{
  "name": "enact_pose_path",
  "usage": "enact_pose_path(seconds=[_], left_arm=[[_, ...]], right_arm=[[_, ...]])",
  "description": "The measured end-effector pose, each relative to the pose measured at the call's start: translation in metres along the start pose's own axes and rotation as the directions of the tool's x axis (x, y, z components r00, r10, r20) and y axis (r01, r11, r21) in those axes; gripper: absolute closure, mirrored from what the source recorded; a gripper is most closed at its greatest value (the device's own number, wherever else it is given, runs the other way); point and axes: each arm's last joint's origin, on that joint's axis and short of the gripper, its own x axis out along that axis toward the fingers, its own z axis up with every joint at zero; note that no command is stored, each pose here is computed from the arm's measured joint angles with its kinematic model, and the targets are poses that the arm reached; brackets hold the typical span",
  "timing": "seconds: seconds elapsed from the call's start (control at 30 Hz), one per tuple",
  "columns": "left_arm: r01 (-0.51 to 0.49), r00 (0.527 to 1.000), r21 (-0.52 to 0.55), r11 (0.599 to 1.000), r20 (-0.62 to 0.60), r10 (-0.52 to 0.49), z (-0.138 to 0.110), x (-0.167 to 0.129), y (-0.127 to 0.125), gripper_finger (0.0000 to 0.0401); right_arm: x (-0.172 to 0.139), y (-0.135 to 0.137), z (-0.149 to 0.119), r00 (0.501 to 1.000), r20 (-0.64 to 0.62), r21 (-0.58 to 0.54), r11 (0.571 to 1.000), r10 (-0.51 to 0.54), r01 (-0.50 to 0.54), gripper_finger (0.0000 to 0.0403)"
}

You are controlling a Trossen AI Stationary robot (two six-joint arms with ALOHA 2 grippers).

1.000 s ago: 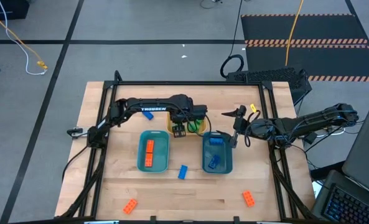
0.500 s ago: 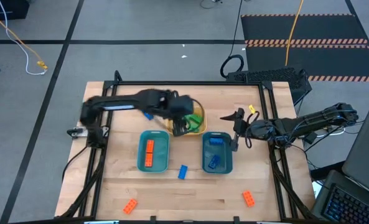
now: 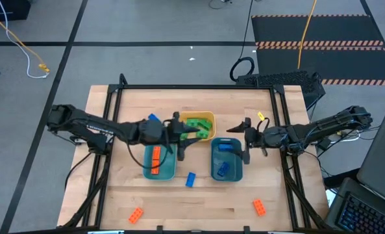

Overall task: Sort & place blocks by color
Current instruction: Put the orange game piece into the light blue bin

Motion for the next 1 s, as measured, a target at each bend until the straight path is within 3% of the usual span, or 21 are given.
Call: enact_pose_path(seconds=[0.17, 0.23, 0.33, 0.43, 0.53, 0.63, 0.77, 0.9, 1.0], left_arm=[[0.035, 0.995, -0.047, 0.998, 0.092, -0.031, -0.022, -0.011, -0.004, 0.0253], [0.038, 0.995, -0.036, 0.999, 0.091, -0.035, -0.023, -0.012, -0.004, 0.0254], [0.040, 0.997, -0.011, 0.999, 0.072, -0.039, -0.024, -0.014, -0.006, 0.0252], [0.037, 0.998, 0.021, 0.999, 0.050, -0.038, -0.026, -0.014, -0.006, 0.0252], [0.038, 0.998, 0.028, 0.999, 0.048, -0.040, -0.024, -0.017, -0.005, 0.0252], [0.052, 0.997, 0.003, 0.999, 0.063, -0.052, -0.022, -0.018, -0.009, 0.0252], [0.092, 0.994, 0.037, 0.995, 0.051, -0.094, -0.024, -0.021, -0.021, 0.0252], [0.120, 0.990, 0.090, 0.989, 0.058, -0.126, -0.022, -0.027, -0.030, 0.0251], [0.133, 0.981, 0.067, 0.989, 0.134, -0.141, -0.013, -0.030, -0.033, 0.0251]], right_arm=[[0.004, 0.019, 0.010, 0.987, -0.151, -0.105, 0.993, -0.061, 0.045, 0.0026], [0.009, 0.028, 0.015, 0.966, -0.242, -0.168, 0.984, -0.095, 0.055, 0.0026], [0.018, 0.044, 0.029, 0.915, -0.385, -0.178, 0.982, -0.125, 0.060, 0.0026], [0.026, 0.061, 0.033, 0.803, -0.585, -0.148, 0.988, -0.116, 0.035, 0.0026], [0.029, 0.076, 0.032, 0.634, -0.768, -0.079, 0.996, -0.083, 0.034, 0.0026], [0.030, 0.087, 0.027, 0.452, -0.892, 0.055, 0.990, -0.009, 0.129, 0.0026], [0.028, 0.101, 0.019, 0.266, -0.949, 0.257, 0.908, 0.172, 0.330, 0.0026], [0.019, 0.114, 0.013, 0.194, -0.955, 0.294, 0.786, 0.224, 0.544, 0.0026], [0.010, 0.126, 0.009, 0.176, -0.960, 0.278, 0.714, 0.216, 0.642, 0.0026]])
